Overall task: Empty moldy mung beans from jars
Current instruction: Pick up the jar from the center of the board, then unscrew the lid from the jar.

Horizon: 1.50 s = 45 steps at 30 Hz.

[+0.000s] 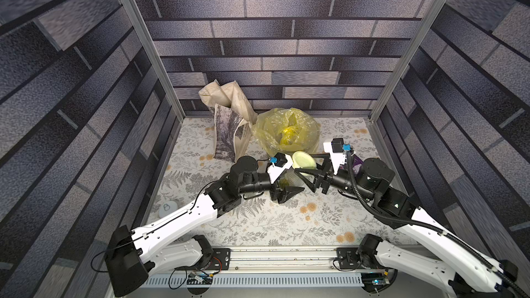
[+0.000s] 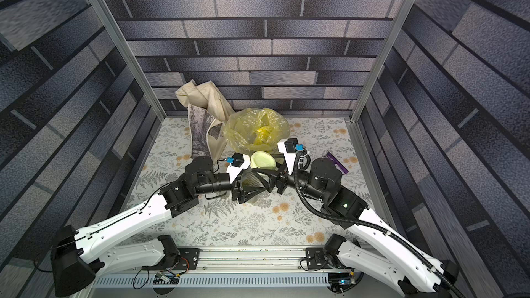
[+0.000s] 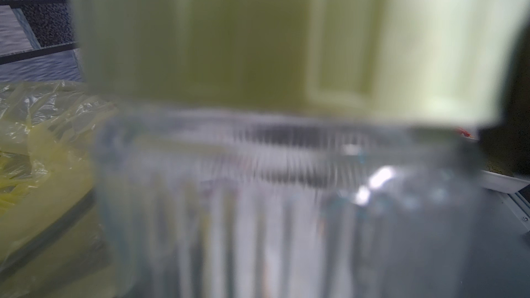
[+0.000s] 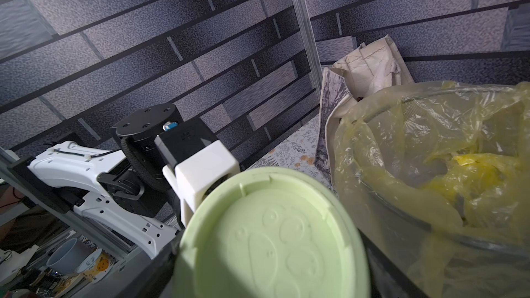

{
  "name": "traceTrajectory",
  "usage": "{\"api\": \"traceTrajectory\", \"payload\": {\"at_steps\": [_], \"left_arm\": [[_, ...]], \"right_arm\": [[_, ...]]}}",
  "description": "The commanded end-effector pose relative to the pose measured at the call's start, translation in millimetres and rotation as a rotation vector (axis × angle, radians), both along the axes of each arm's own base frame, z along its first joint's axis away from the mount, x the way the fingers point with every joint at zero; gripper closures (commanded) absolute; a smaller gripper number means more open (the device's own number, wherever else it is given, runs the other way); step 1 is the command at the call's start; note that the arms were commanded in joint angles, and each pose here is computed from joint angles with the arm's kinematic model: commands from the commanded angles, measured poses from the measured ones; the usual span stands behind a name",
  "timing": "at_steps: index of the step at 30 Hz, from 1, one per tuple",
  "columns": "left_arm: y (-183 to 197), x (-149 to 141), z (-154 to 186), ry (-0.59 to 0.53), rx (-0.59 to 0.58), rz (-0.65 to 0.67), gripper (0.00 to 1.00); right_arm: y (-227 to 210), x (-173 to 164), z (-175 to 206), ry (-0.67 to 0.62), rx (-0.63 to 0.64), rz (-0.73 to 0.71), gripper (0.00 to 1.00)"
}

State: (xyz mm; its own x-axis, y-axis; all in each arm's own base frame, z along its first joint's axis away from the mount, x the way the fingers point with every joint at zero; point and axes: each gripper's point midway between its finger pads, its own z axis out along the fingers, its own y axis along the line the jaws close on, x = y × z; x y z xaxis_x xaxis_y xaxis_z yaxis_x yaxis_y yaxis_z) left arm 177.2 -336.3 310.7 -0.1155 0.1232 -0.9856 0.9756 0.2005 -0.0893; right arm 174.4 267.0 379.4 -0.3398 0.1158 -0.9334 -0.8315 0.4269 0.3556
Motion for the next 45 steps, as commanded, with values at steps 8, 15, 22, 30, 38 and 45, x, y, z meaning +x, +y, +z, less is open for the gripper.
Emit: {"api": "traceTrajectory", "payload": {"at_steps": [8, 15, 22, 30, 38, 45], "left_arm": [[9, -7, 27, -0.047, -0.069, -0.001, 0.37], [12, -2, 24, -0.061, -0.058, 0.031, 0.35], [17, 10, 18, -0.066, -0.025, 0.108, 0.34], [14, 12, 15, -0.101, -0.008, 0.141, 0.33], [11, 14, 13, -0.099, 0.002, 0.151, 0.33], [13, 16, 15, -0.104, 0.009, 0.171, 0.34]], "right_arm": [[1, -8, 24, -0.066, 0.064, 0.034, 0.02], [-2, -2, 21, -0.053, 0.049, -0.003, 0.00], [-10, 5, 18, -0.051, 0.052, -0.065, 0.00], [-7, 8, 15, -0.040, 0.060, -0.070, 0.03], [8, 14, 7, 0.000, 0.021, -0.039, 0.17], [11, 14, 5, 0.010, 0.022, -0.024, 0.18]]}}
